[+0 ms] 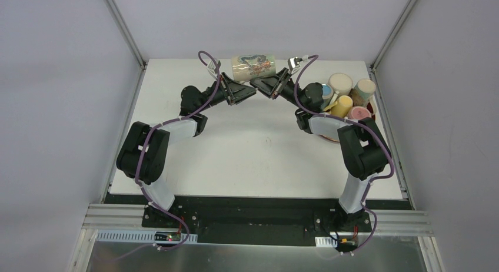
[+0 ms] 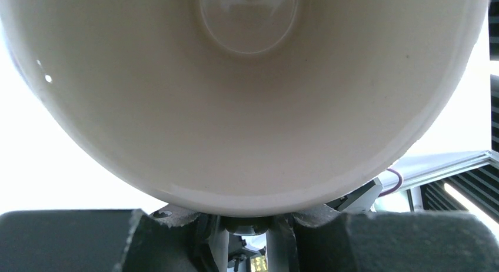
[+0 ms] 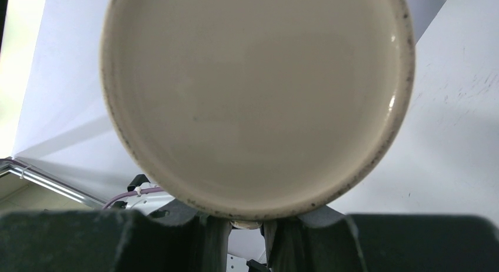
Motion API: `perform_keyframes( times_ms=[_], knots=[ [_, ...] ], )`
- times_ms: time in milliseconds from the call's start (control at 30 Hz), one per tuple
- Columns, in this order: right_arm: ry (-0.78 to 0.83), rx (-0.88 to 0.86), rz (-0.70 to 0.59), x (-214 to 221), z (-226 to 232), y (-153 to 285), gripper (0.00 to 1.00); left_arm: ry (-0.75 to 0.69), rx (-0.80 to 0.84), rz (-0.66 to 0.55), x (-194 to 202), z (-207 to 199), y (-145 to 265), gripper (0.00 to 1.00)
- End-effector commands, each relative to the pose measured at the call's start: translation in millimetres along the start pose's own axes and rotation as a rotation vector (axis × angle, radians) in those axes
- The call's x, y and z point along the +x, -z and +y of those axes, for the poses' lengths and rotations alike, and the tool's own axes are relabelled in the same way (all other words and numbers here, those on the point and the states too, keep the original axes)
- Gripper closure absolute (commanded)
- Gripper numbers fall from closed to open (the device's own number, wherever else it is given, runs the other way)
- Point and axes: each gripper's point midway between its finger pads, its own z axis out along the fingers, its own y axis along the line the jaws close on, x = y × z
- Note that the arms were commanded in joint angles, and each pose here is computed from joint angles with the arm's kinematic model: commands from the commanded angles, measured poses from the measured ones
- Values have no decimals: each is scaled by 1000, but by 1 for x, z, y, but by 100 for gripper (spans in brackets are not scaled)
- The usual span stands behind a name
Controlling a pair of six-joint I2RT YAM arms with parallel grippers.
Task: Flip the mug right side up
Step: Turn over the cup on the tray.
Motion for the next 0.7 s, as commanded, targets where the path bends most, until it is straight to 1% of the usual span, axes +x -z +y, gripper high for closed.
perform_keyframes(
  times_ms=[0, 67, 100, 167, 233, 667],
  knots=[
    [97, -143, 115, 27, 40, -4, 100, -127, 136, -48, -11, -44, -7, 100],
    [89, -140, 111, 25, 39, -4, 100, -129, 134, -49, -10, -43, -7, 100],
    [84, -138, 109, 23, 39, -4, 97, -134, 136, -48, -10, -43, -7, 100],
    [80, -139, 104, 20, 40, -4, 85, -139, 141, -48, -10, -44, -6, 100],
    [75, -143, 98, 17, 42, -4, 76, -145, 148, -47, -9, -47, -6, 100],
    [66, -141, 96, 15, 41, 0, 45, -167, 160, -54, -14, -51, -3, 100]
  ],
)
